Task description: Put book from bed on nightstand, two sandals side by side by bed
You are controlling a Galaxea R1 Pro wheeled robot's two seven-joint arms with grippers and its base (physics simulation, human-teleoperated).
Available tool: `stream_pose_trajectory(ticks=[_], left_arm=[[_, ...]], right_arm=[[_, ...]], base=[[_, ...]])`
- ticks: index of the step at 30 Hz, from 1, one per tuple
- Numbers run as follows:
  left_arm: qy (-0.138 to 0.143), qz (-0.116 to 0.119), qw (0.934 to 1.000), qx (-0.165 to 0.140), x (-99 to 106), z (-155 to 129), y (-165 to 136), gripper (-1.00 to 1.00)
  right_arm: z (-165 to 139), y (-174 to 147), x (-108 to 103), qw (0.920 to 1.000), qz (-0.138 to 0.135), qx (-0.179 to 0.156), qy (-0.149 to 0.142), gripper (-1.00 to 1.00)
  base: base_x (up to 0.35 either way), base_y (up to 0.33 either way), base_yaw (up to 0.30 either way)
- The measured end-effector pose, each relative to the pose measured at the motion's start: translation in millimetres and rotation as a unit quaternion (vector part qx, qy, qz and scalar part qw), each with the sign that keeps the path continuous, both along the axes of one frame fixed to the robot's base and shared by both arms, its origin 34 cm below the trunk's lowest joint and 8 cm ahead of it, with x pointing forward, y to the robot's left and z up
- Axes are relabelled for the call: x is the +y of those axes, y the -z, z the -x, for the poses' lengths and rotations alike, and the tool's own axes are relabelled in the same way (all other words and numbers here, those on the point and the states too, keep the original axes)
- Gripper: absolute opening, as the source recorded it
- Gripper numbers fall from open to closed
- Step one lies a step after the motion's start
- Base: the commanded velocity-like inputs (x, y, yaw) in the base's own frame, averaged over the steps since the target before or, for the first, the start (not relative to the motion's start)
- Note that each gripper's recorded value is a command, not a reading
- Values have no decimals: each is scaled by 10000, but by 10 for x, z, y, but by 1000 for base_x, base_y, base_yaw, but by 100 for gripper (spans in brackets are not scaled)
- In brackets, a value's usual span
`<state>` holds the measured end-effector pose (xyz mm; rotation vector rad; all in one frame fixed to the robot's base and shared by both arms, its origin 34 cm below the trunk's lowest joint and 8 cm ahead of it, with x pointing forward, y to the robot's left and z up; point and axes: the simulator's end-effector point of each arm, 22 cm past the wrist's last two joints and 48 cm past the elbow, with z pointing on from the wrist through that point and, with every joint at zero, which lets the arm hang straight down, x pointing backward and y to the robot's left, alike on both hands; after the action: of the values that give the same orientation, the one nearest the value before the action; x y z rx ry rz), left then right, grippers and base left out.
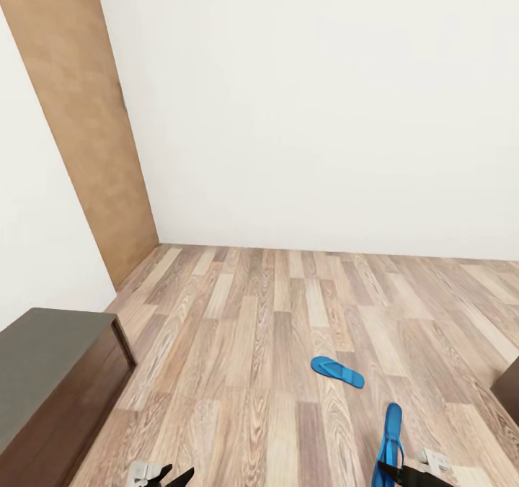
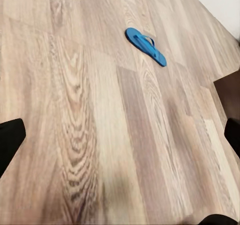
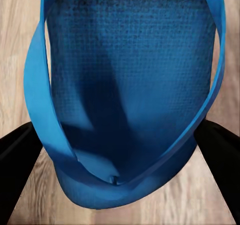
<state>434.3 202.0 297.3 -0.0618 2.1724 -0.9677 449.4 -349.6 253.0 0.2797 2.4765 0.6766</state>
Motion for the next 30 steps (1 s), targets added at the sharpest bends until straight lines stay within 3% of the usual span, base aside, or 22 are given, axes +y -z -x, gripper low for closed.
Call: stream_pose_trajectory(ticks=[7, 19, 21, 24, 30], left_arm=[[-7, 0, 10000, -1, 2, -2, 1, 100], [-25, 16, 10000, -22, 16, -12, -12, 100], [-5, 49, 10000, -35, 8, -13, -28, 100], [197, 305, 9993, -128, -167, 24, -120, 100], [93, 255, 9996, -51, -115, 38, -72, 100]], right_arm=[[0, 1, 1, 10000, -1, 1, 1, -100], [-4, -1, -9, 10000, -4, -4, 18, -100], [-8, -7, -6, 10000, -18, -12, 17, -100], [-12, -13, -1, 10000, -31, -20, 11, -100], [-7, 5, 52, 10000, -38, -4, -6, -100]], base=[[255, 0, -3], [12, 0, -183], [0, 0, -26], [55, 0, -7], [228, 0, -1]])
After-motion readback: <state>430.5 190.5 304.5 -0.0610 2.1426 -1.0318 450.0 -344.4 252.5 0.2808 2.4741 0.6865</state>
